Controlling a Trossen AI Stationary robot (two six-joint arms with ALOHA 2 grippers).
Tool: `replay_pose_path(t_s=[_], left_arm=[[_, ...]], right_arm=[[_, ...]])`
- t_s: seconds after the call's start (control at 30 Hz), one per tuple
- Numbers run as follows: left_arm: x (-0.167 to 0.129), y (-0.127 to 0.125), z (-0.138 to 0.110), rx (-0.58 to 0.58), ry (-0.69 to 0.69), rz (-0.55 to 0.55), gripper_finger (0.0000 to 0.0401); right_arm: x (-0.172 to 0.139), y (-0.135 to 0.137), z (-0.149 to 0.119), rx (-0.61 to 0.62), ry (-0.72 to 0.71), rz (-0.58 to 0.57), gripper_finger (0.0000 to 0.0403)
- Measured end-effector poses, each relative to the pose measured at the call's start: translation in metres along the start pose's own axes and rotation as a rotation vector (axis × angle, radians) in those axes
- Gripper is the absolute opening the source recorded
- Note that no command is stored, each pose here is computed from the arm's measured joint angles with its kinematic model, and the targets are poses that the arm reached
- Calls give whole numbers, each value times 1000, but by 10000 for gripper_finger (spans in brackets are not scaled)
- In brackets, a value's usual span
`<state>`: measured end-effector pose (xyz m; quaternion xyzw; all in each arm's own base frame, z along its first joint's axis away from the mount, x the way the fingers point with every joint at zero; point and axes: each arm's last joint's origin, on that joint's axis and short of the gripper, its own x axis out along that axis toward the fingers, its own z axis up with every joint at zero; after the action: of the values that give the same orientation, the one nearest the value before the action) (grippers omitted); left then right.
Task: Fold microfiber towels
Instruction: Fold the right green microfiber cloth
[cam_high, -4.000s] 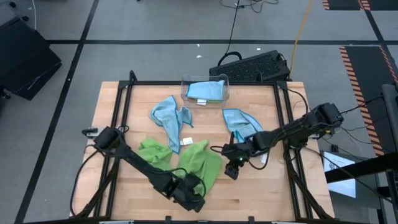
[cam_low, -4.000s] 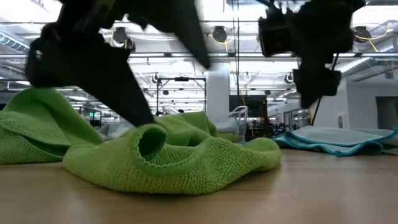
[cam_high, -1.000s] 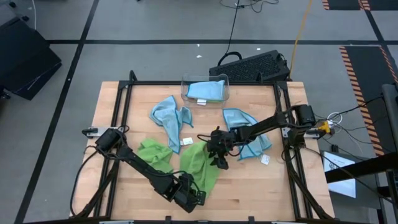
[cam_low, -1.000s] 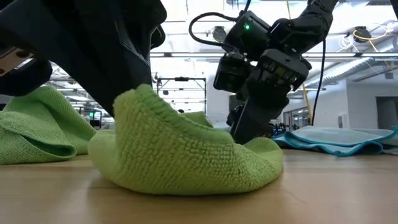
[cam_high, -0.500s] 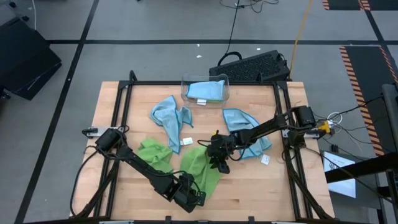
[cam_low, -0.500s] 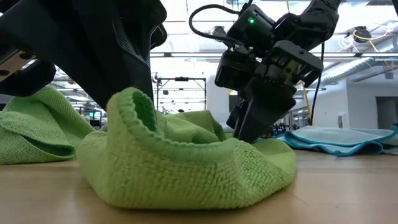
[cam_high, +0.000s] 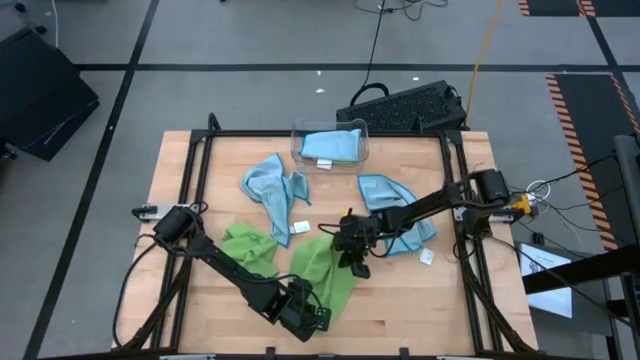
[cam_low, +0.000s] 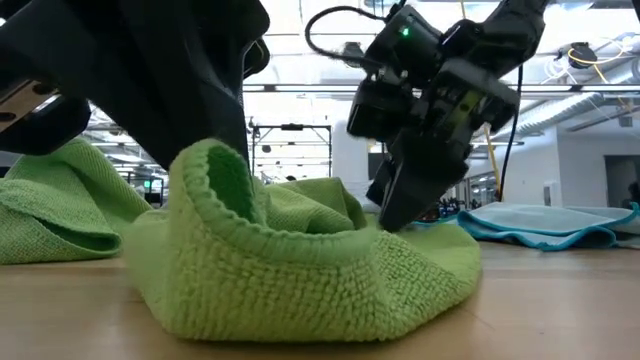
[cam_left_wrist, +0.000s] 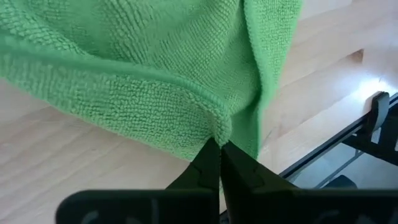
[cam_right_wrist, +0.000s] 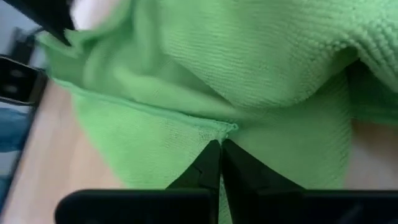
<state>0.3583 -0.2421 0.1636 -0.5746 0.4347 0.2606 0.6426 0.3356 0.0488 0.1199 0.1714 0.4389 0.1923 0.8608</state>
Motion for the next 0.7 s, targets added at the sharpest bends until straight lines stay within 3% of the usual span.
replay_pose_path(t_s=[0.13,0.4,0.6,0.7], left_arm=[[-13,-6,0,0,0,-40,8],[-31,-7,11,47,-57,-18,5],[-33,-9,16,34,-57,-21,34],[-32,-18,18,54,1,-88,63]], right_arm=[[-19,10,8,-10,-28,18,3],[-54,38,17,-44,-75,24,2],[-77,63,13,-62,-79,-30,1],[-81,72,7,-55,-42,-39,1]])
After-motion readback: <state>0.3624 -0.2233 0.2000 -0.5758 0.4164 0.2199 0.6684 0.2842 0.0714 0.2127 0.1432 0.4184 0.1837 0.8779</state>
